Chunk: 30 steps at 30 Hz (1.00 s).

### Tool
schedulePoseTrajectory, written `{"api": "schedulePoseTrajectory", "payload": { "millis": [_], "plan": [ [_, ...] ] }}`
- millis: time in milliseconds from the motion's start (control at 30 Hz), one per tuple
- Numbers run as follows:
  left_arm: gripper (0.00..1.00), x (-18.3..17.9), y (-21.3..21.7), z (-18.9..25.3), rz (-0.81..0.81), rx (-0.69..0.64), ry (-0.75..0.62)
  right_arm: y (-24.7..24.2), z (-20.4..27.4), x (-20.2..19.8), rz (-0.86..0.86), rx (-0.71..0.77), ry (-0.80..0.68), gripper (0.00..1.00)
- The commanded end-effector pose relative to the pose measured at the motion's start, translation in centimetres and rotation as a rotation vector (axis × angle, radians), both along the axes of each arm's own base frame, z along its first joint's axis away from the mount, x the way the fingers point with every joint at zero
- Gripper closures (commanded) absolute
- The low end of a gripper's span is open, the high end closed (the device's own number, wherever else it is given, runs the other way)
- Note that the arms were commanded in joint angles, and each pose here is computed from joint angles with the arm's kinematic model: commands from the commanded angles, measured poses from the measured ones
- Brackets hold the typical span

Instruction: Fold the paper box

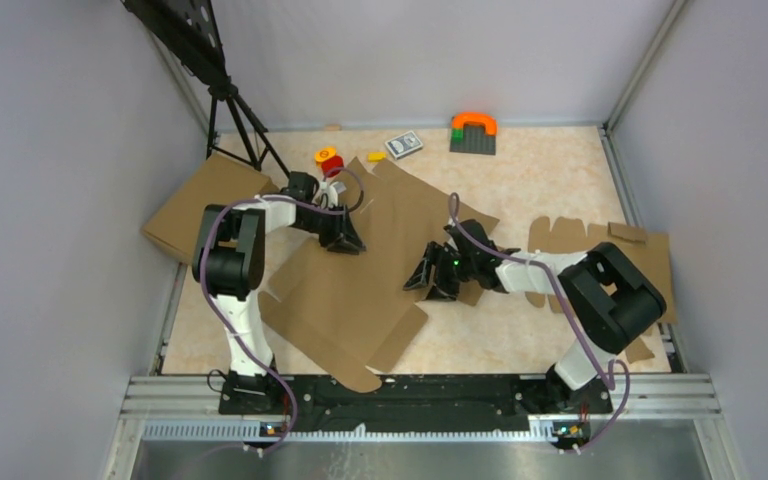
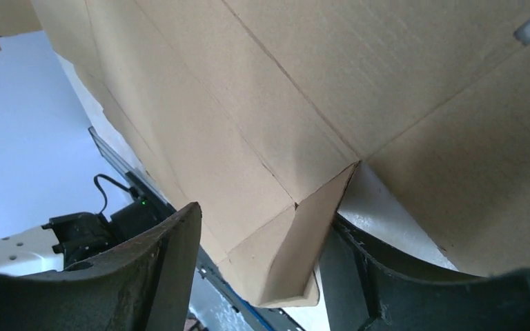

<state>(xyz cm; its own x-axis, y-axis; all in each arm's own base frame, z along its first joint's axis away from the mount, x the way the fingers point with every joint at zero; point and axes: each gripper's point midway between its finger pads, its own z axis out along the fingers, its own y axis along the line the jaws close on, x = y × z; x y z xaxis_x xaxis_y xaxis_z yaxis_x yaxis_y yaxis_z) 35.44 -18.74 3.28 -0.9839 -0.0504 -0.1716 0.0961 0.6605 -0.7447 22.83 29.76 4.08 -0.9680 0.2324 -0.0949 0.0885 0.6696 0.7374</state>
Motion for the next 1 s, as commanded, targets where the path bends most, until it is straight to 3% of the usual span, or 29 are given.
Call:
{"api": "schedulePoseTrajectory", "payload": {
  "millis": [0, 300, 567, 967],
  "plan": [
    [0.67, -0.2, 0.2, -1.0, -0.009, 0.009, -0.013, 1.0, 2.1, 2.3, 0.033, 0.038, -0.134, 0.40],
    [0.68, -0.3, 0.2, -1.1, -0.010, 0.009, -0.014, 1.7, 5.0, 3.0, 0.056, 0.068, -0.180, 0.36],
    [0.69, -0.3, 0.3, -1.3, -0.007, -0.012, -0.010, 2.6, 4.0, 3.8, 0.059, 0.097, -0.182, 0.36],
    [0.69, -0.3, 0.0, 0.0, -0.005, -0.050, -0.026, 1.0, -2.5, 2.7, 0.052, -0.005, -0.113, 0.35]
  ]
}}
